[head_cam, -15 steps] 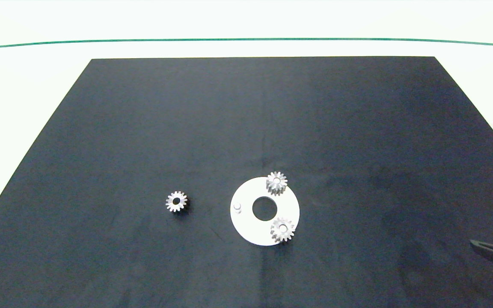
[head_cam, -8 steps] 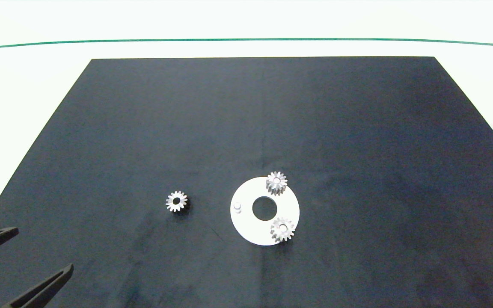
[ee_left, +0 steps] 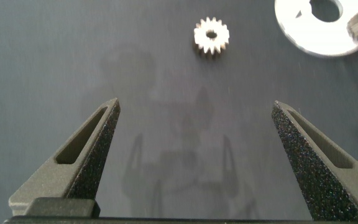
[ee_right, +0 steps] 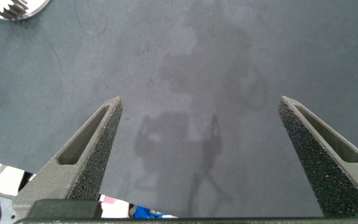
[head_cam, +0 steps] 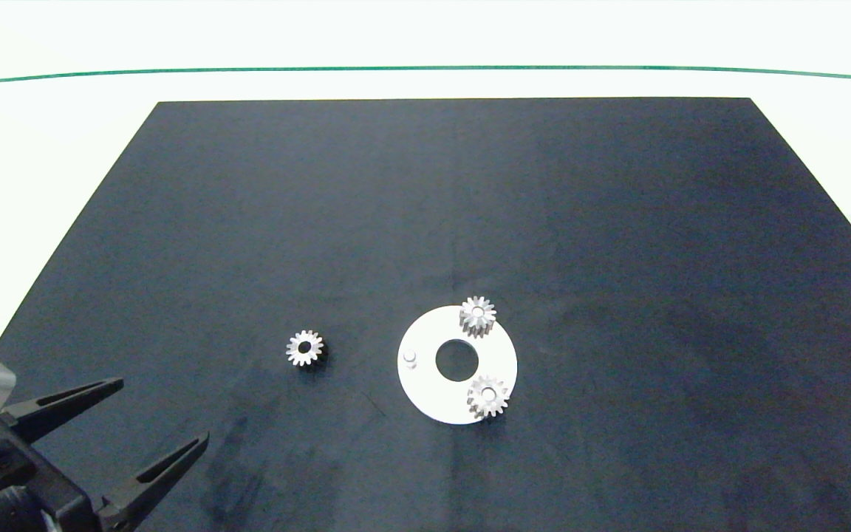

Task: Install three planetary gears onto the carrier pins

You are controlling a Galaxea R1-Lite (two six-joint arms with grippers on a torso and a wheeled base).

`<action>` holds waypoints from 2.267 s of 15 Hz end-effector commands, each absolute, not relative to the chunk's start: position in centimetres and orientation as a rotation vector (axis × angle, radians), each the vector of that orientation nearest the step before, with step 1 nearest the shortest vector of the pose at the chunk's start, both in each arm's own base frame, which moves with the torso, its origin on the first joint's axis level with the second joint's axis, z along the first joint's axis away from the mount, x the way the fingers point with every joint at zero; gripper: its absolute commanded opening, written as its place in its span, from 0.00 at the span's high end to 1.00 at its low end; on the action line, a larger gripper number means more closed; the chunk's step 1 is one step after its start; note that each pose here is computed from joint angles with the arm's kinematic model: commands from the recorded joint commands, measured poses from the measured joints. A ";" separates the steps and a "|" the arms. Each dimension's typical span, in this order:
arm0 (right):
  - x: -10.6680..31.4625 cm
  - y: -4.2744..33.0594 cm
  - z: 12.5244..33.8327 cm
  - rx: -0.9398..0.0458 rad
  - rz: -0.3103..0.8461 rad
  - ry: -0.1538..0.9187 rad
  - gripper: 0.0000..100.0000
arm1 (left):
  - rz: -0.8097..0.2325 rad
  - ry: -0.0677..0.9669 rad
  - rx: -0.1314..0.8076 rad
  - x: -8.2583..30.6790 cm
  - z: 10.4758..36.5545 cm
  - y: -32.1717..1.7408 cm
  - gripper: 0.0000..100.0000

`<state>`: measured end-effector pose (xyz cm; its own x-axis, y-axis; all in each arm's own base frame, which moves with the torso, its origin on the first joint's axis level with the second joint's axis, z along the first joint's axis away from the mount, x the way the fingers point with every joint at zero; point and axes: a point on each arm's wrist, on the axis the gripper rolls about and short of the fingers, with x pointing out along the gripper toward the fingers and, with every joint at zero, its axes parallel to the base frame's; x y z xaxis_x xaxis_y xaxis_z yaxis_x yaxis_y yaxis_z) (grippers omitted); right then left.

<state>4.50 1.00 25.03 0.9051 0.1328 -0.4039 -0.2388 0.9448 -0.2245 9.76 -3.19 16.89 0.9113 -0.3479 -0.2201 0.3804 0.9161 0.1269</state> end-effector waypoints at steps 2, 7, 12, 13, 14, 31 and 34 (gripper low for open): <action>4.0 0.8 25.1 -0.277 0.194 0.376 0.00 | -0.378 0.251 0.190 11.5 16.3 -3.7 0.00; 4.4 1.0 25.7 -0.274 0.201 0.362 0.00 | -0.354 0.245 0.221 11.8 15.9 -3.4 0.00; 4.8 1.2 25.7 -0.278 0.219 0.375 0.00 | -0.356 0.249 0.222 14.5 13.7 -4.2 0.00; 4.8 1.2 25.6 -0.278 0.219 0.377 0.00 | -0.358 0.239 0.223 15.0 13.0 -4.4 0.00; 4.7 1.2 25.6 -0.279 0.219 0.375 0.00 | -0.357 0.244 0.223 15.7 12.2 -4.6 0.00; 5.2 1.5 25.0 -0.294 0.254 0.411 0.00 | -0.428 0.227 0.281 17.4 15.1 -8.1 0.00; 5.2 1.5 25.0 -0.294 0.256 0.411 0.00 | -0.438 0.240 0.284 17.4 16.4 -8.3 0.00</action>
